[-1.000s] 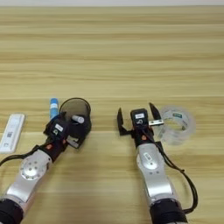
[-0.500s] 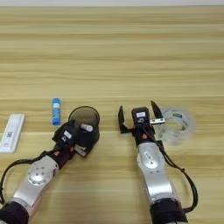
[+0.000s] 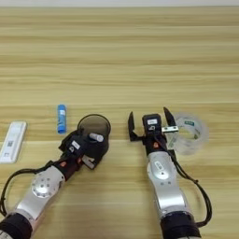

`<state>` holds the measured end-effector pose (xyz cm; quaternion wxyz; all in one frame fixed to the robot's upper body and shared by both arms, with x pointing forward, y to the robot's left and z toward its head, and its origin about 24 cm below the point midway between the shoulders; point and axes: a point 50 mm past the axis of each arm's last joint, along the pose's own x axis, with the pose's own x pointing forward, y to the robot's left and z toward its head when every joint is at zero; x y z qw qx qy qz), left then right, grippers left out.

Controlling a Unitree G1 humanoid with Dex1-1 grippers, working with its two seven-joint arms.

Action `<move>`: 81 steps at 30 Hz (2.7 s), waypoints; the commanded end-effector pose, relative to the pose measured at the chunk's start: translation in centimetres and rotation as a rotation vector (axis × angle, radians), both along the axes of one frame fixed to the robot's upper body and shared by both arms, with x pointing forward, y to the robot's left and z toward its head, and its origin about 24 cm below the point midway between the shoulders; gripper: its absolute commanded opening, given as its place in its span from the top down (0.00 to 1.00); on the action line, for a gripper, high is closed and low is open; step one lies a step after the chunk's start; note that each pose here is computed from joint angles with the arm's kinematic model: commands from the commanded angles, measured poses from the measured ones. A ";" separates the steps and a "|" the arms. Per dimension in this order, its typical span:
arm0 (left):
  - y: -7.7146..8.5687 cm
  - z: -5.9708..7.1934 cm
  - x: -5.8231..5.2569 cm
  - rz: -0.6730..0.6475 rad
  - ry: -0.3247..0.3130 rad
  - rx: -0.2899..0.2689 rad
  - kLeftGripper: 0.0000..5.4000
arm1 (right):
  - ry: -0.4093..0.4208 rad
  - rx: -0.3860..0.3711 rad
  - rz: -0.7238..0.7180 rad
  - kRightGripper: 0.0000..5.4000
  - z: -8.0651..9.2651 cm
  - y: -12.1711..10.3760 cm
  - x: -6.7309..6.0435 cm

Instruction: Move the objects on the table

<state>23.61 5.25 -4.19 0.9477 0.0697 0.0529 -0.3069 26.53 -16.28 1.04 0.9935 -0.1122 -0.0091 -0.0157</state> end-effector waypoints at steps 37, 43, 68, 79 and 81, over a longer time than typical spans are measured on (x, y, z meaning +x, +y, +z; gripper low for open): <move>-4.7 -0.3 -0.5 -0.127 0.035 0.020 0.00 | 0.001 0.003 -0.005 0.00 0.0 0.0 0.3; -4.5 -0.3 -0.4 -0.116 0.032 0.021 0.00 | 0.003 0.003 -0.003 0.00 0.0 0.1 0.3; -3.0 -0.4 -1.5 -0.073 0.029 0.017 0.00 | -0.002 0.005 -0.007 0.00 0.0 0.2 0.1; -1.7 -0.5 -2.0 -0.034 0.037 0.021 0.00 | -0.003 0.005 -0.006 0.00 0.1 0.3 0.1; -1.4 -0.6 -2.1 -0.023 0.040 0.023 0.00 | -0.003 0.005 -0.006 0.00 0.1 0.3 0.1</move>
